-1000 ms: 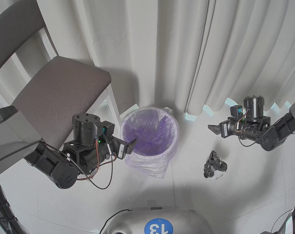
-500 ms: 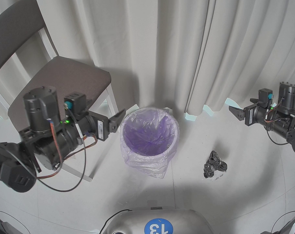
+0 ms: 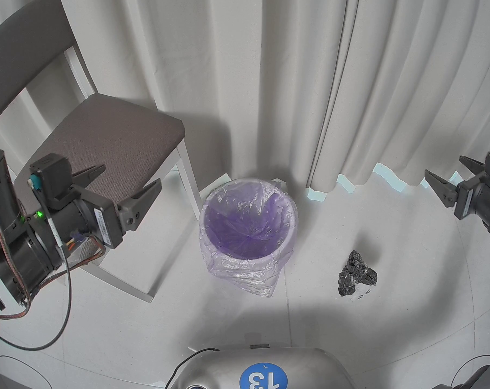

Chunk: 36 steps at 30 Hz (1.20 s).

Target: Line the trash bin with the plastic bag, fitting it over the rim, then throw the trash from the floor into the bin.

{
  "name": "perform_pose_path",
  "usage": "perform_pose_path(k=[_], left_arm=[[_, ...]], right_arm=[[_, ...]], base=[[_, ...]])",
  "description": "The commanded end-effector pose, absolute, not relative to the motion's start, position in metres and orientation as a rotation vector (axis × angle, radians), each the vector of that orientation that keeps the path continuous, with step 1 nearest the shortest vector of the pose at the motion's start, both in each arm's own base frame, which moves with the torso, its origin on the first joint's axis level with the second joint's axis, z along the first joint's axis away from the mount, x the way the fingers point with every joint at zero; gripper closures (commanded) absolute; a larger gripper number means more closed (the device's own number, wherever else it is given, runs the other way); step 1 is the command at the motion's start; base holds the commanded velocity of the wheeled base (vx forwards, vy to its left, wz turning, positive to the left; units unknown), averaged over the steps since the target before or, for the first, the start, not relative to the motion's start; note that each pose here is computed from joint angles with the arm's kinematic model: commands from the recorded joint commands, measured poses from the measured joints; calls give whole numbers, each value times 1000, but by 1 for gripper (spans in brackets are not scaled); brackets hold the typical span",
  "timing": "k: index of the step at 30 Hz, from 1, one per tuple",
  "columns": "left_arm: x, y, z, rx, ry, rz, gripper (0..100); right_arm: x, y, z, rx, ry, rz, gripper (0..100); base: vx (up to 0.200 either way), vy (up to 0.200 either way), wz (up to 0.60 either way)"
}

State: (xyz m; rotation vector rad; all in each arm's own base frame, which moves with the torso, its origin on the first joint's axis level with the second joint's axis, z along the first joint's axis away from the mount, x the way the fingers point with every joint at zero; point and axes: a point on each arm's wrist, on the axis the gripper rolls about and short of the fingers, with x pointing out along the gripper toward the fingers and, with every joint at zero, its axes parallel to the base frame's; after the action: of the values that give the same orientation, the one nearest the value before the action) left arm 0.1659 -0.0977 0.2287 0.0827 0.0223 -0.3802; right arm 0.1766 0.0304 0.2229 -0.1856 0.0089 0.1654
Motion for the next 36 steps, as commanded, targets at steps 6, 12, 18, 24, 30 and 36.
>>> perform_pose_path(k=[6,12,18,24,30,36], left_arm=[[146,-87,224,69,11,-392,0],[134,-80,213,23,31,-399,0],[119,-72,186,52,111,-445,0],[111,-68,154,120,220,-545,0],[113,-68,139,155,287,-607,0],[124,-73,119,179,415,-623,0]], right_arm=[[143,29,201,-235,62,203,0],[173,56,176,-266,214,298,0],[198,91,152,-308,313,344,0],[216,118,134,-336,322,355,0],[226,128,114,-355,363,366,0],[229,126,119,-338,324,352,0]], base=[[0,0,0],[0,0,0],[0,0,0],[0,0,0],[0,0,0],[0,0,0]])
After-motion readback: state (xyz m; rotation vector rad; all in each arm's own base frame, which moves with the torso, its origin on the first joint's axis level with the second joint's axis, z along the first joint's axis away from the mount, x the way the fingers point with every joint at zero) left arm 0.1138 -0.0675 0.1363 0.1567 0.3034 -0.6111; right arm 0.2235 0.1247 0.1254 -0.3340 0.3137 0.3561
